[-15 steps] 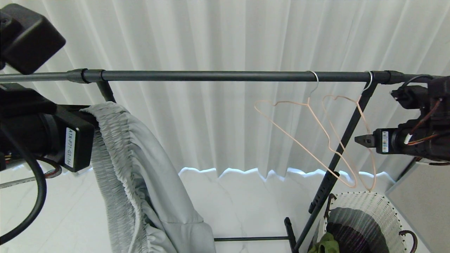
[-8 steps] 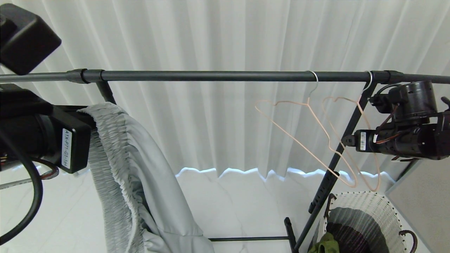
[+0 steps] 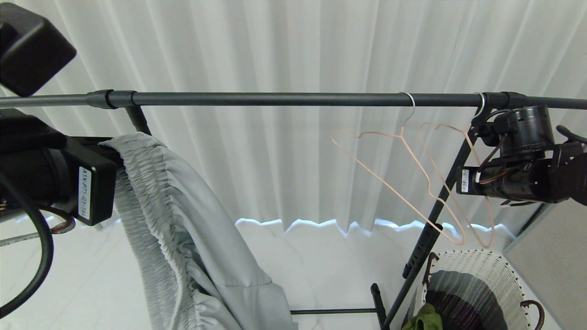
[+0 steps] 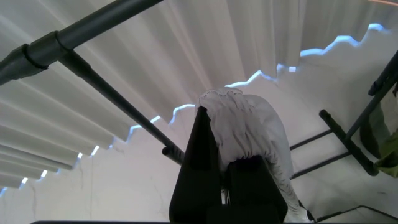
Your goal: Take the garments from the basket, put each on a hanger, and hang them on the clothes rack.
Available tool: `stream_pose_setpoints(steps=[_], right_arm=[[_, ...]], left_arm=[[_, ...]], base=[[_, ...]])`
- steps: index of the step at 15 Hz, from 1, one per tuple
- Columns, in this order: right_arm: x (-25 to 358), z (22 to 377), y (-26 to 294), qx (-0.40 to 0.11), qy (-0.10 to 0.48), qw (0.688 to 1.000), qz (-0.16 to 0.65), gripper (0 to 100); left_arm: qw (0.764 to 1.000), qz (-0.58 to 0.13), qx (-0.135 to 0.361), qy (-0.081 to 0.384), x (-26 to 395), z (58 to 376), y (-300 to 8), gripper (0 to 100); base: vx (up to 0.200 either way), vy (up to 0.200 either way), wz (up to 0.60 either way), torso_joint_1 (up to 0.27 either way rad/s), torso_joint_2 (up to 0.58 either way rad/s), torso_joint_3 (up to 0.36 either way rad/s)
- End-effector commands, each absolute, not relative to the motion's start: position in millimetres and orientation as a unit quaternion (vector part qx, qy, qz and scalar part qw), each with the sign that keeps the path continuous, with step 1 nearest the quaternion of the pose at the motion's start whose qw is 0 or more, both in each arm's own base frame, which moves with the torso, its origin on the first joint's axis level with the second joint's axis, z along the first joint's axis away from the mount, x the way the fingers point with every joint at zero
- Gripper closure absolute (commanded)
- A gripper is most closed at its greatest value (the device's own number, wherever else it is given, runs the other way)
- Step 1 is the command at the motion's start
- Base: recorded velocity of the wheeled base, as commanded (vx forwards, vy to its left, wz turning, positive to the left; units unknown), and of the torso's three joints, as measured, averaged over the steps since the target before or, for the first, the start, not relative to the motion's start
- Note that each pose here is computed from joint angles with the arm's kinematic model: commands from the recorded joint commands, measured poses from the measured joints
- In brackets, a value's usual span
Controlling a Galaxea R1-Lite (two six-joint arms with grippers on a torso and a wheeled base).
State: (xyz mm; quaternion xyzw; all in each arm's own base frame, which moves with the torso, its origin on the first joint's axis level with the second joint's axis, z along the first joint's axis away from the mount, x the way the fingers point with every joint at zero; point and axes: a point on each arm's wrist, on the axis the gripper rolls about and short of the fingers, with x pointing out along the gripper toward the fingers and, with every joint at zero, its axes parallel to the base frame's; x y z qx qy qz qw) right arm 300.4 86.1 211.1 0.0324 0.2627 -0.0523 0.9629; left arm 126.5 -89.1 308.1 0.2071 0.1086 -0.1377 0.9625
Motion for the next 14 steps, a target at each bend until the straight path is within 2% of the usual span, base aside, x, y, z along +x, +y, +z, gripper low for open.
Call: stream_pose_setpoints(steps=[1,7,14], right_arm=[[300.4,212.1,86.7,0.037,0.261,0.963,-0.052,100],[292.1,225.4,84.2,0.06,0.239,0.968,-0.052,100],[270.8,254.6,81.7,0.067,0.183,0.98,-0.032,100]], left_arm=[[0.962,-0.138,0.208,0.11,127.0,307.3,-89.4,100],[0.961,-0.138,0.211,0.115,127.0,303.9,-89.4,100],[0.96,-0.139,0.214,0.119,126.5,301.0,-89.0,100]], base=[[0.0,0.0,0.0,0.0,0.0,0.0],[0.0,0.0,0.0,0.0,0.0,0.0],[0.0,0.0,0.0,0.0,0.0,0.0]])
